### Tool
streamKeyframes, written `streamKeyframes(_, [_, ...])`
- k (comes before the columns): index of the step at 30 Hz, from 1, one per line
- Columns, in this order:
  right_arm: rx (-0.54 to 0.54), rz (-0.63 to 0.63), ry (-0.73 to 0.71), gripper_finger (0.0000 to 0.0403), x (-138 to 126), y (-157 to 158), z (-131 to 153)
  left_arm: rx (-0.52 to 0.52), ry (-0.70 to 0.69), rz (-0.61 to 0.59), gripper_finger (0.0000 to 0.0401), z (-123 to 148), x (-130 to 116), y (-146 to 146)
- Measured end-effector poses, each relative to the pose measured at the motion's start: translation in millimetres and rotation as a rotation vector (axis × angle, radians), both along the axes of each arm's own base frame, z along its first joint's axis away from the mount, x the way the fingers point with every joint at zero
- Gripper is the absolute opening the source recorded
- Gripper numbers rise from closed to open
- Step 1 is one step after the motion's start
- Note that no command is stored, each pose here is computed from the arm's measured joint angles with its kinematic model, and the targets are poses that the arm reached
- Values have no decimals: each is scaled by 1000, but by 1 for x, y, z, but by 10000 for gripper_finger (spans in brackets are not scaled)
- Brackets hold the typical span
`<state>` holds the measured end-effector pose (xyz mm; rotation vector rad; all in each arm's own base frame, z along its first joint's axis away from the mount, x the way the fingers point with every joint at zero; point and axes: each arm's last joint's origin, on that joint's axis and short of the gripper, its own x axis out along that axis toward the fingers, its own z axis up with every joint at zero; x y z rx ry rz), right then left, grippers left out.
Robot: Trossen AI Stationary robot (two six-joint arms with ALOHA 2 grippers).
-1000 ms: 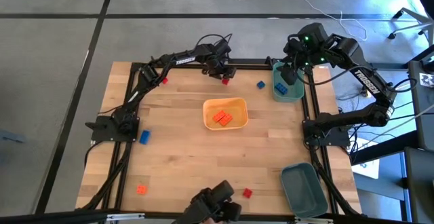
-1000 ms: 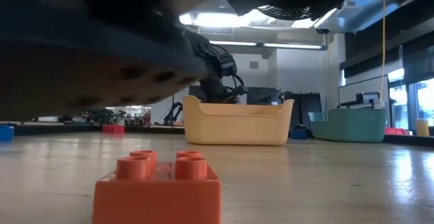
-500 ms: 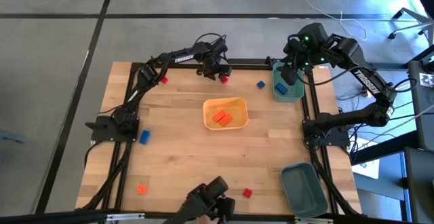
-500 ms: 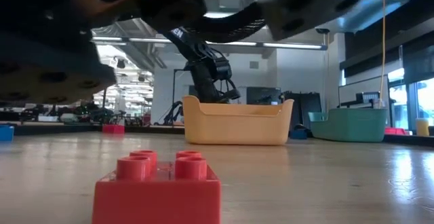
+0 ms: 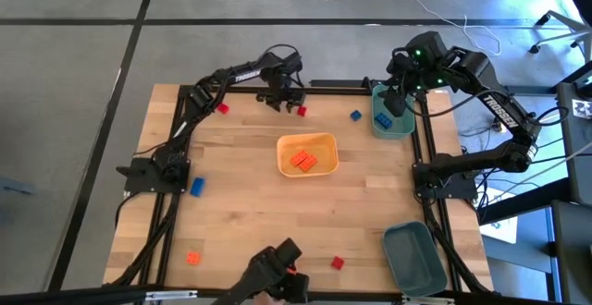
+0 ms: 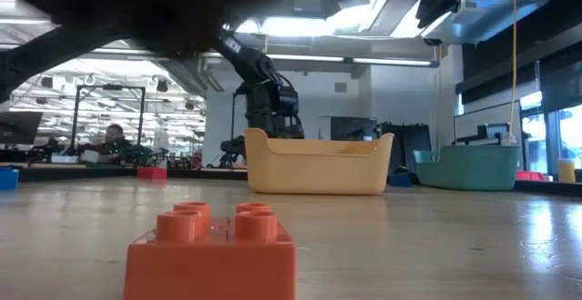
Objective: Sort & place blocks by color
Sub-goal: Put the red game piece into the gray bin
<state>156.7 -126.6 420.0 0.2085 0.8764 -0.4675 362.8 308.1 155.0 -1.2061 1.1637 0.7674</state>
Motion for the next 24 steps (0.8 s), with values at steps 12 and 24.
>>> streamKeyframes(12, [0, -2, -3, 200, 0, 0, 0, 138, -110, -51, 196, 23, 19, -8])
streamKeyframes(24, [2, -4, -5, 200, 0, 0, 0, 173, -138, -19, 196, 22, 15, 4])
